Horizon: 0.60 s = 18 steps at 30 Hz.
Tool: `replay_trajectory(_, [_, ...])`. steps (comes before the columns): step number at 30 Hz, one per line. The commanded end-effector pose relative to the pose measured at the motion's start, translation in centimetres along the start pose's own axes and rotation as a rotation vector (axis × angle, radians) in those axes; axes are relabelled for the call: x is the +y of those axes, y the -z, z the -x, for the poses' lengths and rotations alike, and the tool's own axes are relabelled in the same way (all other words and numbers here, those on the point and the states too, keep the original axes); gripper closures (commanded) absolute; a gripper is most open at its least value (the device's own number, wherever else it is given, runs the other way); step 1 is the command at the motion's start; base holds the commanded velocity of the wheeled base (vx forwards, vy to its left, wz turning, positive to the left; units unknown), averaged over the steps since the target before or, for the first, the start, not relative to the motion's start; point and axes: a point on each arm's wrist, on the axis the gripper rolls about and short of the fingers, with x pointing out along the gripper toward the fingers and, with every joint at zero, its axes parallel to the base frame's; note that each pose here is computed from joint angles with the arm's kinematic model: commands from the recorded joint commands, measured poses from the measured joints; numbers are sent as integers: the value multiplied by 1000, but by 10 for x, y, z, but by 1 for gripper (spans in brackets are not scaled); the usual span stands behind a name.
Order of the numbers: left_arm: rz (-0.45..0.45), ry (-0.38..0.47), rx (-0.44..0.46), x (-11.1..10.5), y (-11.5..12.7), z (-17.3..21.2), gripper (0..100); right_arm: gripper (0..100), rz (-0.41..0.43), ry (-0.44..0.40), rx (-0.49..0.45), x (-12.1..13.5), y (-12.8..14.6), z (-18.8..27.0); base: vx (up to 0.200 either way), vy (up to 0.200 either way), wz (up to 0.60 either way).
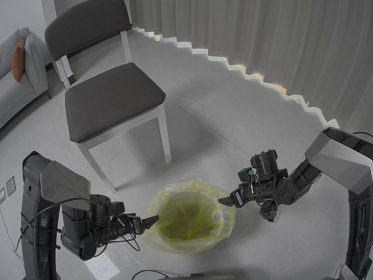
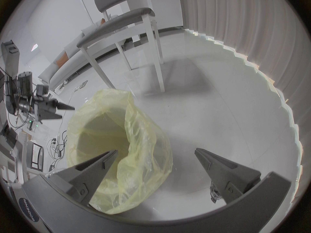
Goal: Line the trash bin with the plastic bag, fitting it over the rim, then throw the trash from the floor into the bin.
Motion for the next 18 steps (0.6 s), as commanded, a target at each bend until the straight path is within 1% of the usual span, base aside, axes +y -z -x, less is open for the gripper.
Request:
replay_trajectory(1, [-70, 12, -104, -4, -24, 7, 0, 0, -15, 8, 31, -5, 7, 0, 0, 0, 0])
replay_trajectory(2, [-98, 13, -117, -3, -27, 4, 0, 0, -19, 9, 39, -7, 9, -3, 0, 0, 0])
replay_trajectory(4, [-112, 12, -122, -2, -29, 0, 0, 0, -20, 10, 42, -8, 10, -6, 0, 0, 0])
replay_trajectory(7, [-103, -18, -106, 3, -38, -12, 0, 0, -29, 17, 69, -11, 17, -16, 0, 0, 0])
replay_trajectory(9, [-91, -70, -90, 8, -48, -21, 0, 0, -32, 45, 91, -13, 20, -23, 0, 0, 0])
replay_trajectory(11, [-78, -103, -71, 10, -60, -27, 0, 0, -34, 61, 103, -15, 23, -28, 0, 0, 0])
replay_trajectory(15, [-62, -127, -38, 12, -81, -35, 0, 0, -34, 67, 105, -18, 22, -31, 0, 0, 0])
replay_trajectory(18, [-63, -128, -43, 13, -93, -45, 0, 0, -41, 75, 105, -22, 21, -31, 0, 0, 0])
